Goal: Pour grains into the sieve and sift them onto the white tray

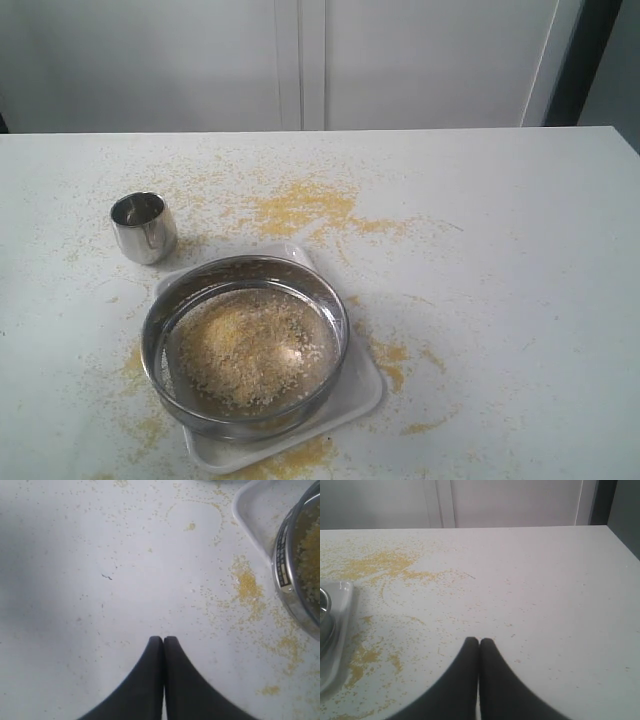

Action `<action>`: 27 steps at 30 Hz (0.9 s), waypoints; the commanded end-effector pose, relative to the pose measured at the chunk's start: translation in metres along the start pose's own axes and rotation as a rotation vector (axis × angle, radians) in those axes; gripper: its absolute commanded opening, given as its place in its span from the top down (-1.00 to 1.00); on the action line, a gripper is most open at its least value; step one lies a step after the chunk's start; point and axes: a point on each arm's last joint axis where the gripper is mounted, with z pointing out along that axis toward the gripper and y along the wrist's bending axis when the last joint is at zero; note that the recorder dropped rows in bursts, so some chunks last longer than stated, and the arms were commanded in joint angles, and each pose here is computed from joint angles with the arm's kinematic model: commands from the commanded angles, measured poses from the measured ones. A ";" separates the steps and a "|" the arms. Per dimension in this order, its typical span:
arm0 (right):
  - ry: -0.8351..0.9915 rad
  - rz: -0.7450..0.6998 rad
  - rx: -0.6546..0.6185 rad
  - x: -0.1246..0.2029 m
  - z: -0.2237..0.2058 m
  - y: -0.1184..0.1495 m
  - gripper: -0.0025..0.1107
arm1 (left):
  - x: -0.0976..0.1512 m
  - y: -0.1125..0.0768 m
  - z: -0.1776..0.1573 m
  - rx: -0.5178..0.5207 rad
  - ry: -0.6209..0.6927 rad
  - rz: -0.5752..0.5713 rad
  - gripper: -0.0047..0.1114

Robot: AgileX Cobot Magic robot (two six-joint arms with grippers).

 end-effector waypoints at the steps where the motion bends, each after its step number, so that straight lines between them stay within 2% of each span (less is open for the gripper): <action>1: -0.009 -0.005 0.000 0.001 0.000 0.000 0.96 | 0.017 -0.002 0.006 0.008 -0.002 -0.020 0.91; 7: -0.009 -0.005 0.000 0.001 0.000 0.000 0.96 | 0.029 -0.002 0.010 0.007 -0.005 -0.083 0.91; 24: -0.020 -0.005 0.000 0.000 0.000 0.000 0.96 | 0.031 -0.002 0.011 0.002 -0.002 -0.080 0.91; 25: -0.045 0.012 -0.005 -0.002 0.000 0.000 0.96 | 0.031 -0.002 0.011 0.002 -0.002 -0.080 0.91; 27: -0.119 0.145 -0.031 -0.009 -0.001 0.002 0.96 | 0.031 -0.002 0.011 0.002 -0.002 -0.080 0.91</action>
